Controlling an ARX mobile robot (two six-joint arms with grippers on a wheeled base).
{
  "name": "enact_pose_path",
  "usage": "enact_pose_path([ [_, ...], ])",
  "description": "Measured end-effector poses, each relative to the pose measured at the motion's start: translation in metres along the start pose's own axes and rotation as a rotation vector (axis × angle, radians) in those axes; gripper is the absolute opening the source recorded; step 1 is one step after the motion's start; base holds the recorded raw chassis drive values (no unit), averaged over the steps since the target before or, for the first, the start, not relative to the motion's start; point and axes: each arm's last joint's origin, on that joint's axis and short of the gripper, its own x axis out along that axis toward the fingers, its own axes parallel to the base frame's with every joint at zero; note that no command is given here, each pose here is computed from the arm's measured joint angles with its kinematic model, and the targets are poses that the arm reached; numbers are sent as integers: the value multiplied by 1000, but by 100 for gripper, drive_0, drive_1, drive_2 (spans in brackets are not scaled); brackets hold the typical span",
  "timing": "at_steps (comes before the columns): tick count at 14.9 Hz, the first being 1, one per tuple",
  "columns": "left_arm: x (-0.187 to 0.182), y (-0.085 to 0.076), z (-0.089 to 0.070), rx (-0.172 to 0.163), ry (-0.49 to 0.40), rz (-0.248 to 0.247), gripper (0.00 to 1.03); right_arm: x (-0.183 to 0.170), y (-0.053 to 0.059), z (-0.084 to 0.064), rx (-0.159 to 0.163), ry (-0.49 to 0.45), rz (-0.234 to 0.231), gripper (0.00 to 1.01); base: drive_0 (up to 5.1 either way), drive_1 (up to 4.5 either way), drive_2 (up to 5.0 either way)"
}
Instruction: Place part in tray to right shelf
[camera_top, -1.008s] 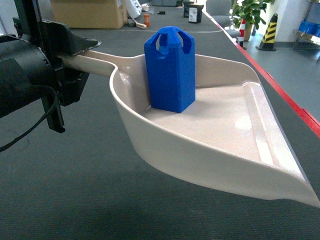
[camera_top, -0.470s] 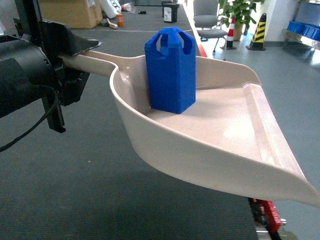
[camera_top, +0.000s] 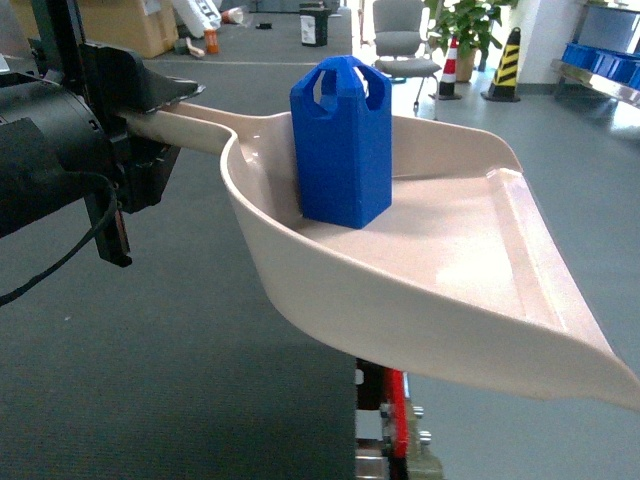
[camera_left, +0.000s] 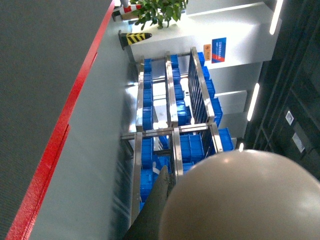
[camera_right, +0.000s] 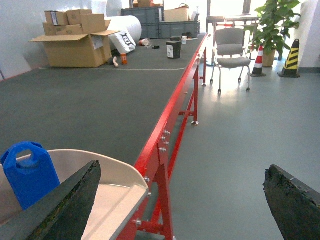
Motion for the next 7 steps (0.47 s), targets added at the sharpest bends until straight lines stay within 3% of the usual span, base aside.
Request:
enact_pose_path([
  [7, 0, 0, 0, 0, 1, 0, 13, 0, 0, 0, 0, -2, -1, 98, 508, -237, -237],
])
